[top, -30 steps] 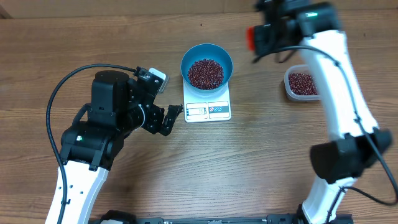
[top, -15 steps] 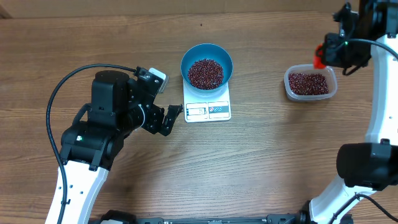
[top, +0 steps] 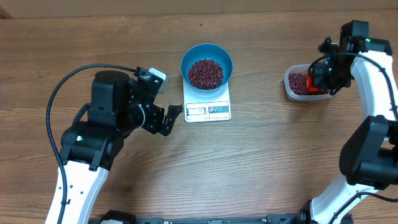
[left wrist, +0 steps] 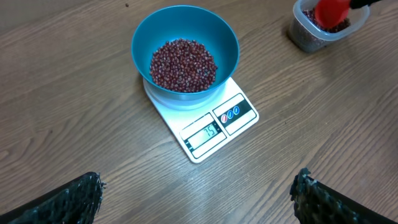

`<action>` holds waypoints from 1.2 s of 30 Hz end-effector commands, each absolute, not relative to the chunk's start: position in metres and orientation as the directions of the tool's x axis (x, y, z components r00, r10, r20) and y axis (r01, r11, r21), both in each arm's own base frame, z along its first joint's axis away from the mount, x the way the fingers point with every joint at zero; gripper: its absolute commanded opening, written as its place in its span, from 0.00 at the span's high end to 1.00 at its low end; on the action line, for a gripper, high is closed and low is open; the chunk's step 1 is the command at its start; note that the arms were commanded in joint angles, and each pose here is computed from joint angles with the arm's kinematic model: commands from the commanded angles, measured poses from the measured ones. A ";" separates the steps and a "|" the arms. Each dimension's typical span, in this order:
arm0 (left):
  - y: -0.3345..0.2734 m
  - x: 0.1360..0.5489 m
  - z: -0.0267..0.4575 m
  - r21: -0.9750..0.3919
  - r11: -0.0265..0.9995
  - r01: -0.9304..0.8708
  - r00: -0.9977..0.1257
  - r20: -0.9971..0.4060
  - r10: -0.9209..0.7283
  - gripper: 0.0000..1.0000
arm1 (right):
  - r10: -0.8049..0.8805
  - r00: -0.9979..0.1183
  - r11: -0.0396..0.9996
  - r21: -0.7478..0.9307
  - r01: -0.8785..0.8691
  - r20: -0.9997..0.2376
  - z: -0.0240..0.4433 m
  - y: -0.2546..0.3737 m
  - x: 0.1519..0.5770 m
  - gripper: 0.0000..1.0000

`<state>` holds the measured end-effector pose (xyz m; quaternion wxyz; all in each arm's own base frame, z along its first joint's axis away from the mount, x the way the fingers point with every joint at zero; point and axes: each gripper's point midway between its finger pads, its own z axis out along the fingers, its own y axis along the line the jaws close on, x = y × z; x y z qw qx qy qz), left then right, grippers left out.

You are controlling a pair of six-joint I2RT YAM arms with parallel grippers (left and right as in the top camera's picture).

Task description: Scoop item into bowl and weigh 150g on scale

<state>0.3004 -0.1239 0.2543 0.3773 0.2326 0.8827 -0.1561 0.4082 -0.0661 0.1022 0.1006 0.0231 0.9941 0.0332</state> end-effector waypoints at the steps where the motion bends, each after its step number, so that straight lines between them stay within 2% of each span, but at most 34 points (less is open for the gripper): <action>1: -0.125 0.301 0.264 -0.103 0.846 0.524 -0.596 -0.753 0.278 0.01 | 0.028 -0.977 0.999 0.051 0.018 -0.211 0.093 -0.070 0.410 0.96; 7: -0.125 0.301 0.264 -0.103 0.846 0.524 -0.596 -0.753 0.278 0.01 | 0.018 -0.979 0.991 0.130 -0.009 -0.203 0.078 -0.055 0.406 0.96; 11: -0.125 0.301 0.264 -0.103 0.846 0.524 -0.596 -0.753 0.278 0.00 | -0.003 -0.978 0.964 0.260 -0.059 -0.210 0.080 -0.033 0.404 0.96; 17: -0.125 0.301 0.264 -0.103 0.846 0.524 -0.596 -0.753 0.278 0.00 | 0.091 -0.972 0.892 0.451 -0.017 -0.218 0.093 -0.031 0.401 0.96; 21: -0.125 0.301 0.264 -0.103 0.846 0.524 -0.596 -0.753 0.278 0.00 | 0.166 -0.965 0.857 0.513 0.040 -0.202 0.093 -0.048 0.397 0.96; 27: -0.125 0.301 0.264 -0.103 0.846 0.524 -0.596 -0.753 0.278 0.01 | 0.295 -0.943 0.684 0.723 0.097 -0.152 0.089 -0.064 0.392 0.96; 36: -0.125 0.301 0.264 -0.103 0.846 0.524 -0.596 -0.753 0.278 0.00 | 0.333 -0.932 0.583 0.808 0.086 -0.140 0.095 -0.057 0.398 0.96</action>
